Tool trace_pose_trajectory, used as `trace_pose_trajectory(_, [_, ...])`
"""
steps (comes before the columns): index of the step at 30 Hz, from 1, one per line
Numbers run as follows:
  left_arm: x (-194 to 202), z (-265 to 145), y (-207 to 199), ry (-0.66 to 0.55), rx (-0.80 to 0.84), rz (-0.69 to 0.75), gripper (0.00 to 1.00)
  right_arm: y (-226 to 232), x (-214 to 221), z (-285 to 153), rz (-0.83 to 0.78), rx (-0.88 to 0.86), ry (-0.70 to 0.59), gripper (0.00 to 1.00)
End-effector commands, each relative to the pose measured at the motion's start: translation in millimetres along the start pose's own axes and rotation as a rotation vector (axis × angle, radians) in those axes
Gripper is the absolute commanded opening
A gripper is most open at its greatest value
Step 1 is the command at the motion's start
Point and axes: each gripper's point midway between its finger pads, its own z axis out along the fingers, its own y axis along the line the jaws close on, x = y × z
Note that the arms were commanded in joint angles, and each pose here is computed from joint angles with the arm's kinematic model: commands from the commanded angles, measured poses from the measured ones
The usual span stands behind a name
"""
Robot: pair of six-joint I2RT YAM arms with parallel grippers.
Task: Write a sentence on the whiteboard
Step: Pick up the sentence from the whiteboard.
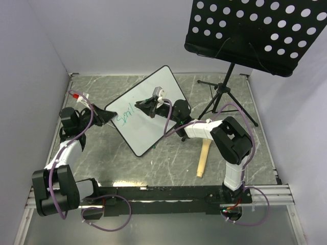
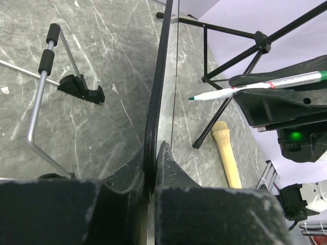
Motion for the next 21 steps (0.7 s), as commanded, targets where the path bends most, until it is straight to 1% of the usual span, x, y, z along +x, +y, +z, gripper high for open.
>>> trace_pose_trajectory(1, [3.5, 1.7, 23.1, 0.007, -0.071, 0.194, 0.01, -2.4, -39.1, 4.0, -0.041, -0.011, -0.086, 0.0])
trace_pose_trajectory(11, [3.8, 2.3, 23.8, 0.008, -0.07, 0.191, 0.01, -8.2, -14.2, 11.4, -0.023, -0.007, -0.042, 0.0])
trace_pose_trajectory(21, [3.8, 1.6, 24.2, 0.008, -0.073, 0.191, 0.01, -8.5, -2.5, 14.4, -0.014, -0.012, -0.022, 0.0])
